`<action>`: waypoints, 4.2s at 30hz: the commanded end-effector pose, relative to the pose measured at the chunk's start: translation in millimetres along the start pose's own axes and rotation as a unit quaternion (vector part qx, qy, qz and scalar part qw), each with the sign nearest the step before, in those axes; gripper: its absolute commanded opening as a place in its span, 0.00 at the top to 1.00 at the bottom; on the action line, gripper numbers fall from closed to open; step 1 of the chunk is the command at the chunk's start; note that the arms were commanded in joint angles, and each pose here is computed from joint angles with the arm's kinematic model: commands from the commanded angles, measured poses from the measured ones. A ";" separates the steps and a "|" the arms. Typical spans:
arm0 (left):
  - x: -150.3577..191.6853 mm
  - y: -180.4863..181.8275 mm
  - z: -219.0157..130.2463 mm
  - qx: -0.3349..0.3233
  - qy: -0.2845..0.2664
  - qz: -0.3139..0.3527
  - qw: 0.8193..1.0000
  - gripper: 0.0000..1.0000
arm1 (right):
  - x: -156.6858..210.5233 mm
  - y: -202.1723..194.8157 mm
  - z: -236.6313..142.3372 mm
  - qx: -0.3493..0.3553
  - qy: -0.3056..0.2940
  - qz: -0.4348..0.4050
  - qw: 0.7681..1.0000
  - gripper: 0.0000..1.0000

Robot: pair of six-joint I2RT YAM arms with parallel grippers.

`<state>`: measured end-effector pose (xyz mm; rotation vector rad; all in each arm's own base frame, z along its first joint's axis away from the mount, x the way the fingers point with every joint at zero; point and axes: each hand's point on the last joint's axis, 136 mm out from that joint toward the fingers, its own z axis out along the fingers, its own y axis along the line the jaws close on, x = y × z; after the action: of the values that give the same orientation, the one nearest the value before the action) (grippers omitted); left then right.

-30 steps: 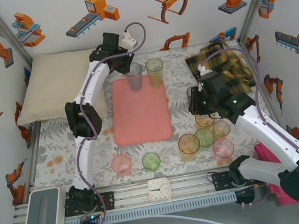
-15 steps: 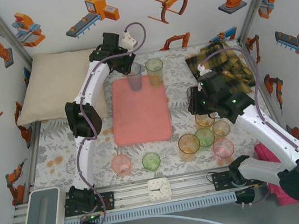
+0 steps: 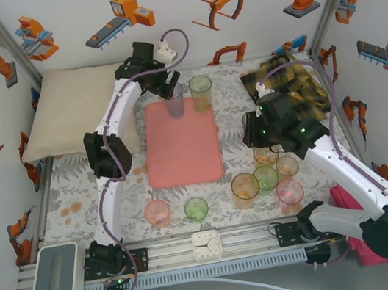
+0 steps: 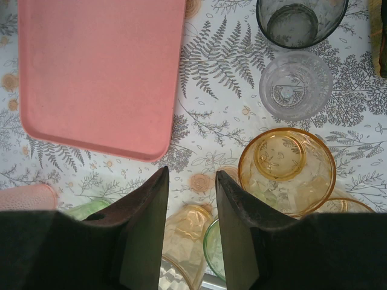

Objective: Place the glasses into the tray

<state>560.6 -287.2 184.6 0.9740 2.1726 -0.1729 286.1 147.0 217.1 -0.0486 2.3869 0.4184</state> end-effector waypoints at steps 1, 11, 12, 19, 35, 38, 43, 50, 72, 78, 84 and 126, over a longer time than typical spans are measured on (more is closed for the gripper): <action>-26.5 14.9 -49.7 -0.030 -0.031 0.003 0.999 0.18 | -12.6 8.0 -3.0 -0.008 -0.011 -0.009 1.000 0.62; -39.1 15.3 -78.5 -0.034 -0.048 -0.008 0.998 0.12 | -21.3 10.5 -7.3 -0.009 -0.019 -0.015 1.000 0.62; -39.9 14.7 -84.7 -0.035 -0.048 -0.009 0.998 0.12 | -21.9 10.1 -8.4 -0.008 -0.022 -0.015 1.000 0.62; -33.0 -18.5 -155.8 -0.046 -0.012 0.044 0.998 0.12 | -35.0 -8.7 -20.2 0.046 -0.039 0.010 0.998 0.61; 69.8 -229.7 -259.0 0.253 0.034 0.079 0.964 0.09 | -20.2 -59.7 -39.1 0.091 0.016 0.116 0.989 0.61; 71.6 -255.5 -255.0 0.278 0.046 0.085 0.956 0.09 | -9.6 -62.3 -41.9 0.095 0.029 0.124 0.987 0.61; 57.5 -295.8 -243.1 0.310 0.041 0.099 0.945 0.09 | 5.7 -83.0 -57.7 0.143 0.029 0.154 0.977 0.60; 43.7 -332.4 -206.1 0.297 0.037 0.131 0.945 0.09 | 15.3 -82.8 -75.0 0.123 0.016 0.171 0.977 0.60; 58.0 -364.8 -169.7 0.300 0.057 0.133 0.943 0.12 | 40.6 -83.4 -79.0 0.113 0.036 0.143 0.983 0.59; 66.6 -372.5 -168.4 0.300 0.071 0.133 0.942 0.12 | 43.8 -84.9 -75.1 0.112 0.033 0.147 0.982 0.59; 74.8 -380.3 -163.2 0.295 0.080 0.140 0.942 0.15 | 46.9 -84.2 -77.3 0.109 0.033 0.145 0.983 0.59; 88.7 -391.8 -143.9 0.264 0.090 0.154 0.948 0.31 | 55.6 -97.4 -89.8 0.139 0.009 0.156 0.978 0.59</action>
<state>169.8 -447.7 171.2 1.6771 2.1262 -0.5552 204.4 40.5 216.7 0.4192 2.4613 0.2742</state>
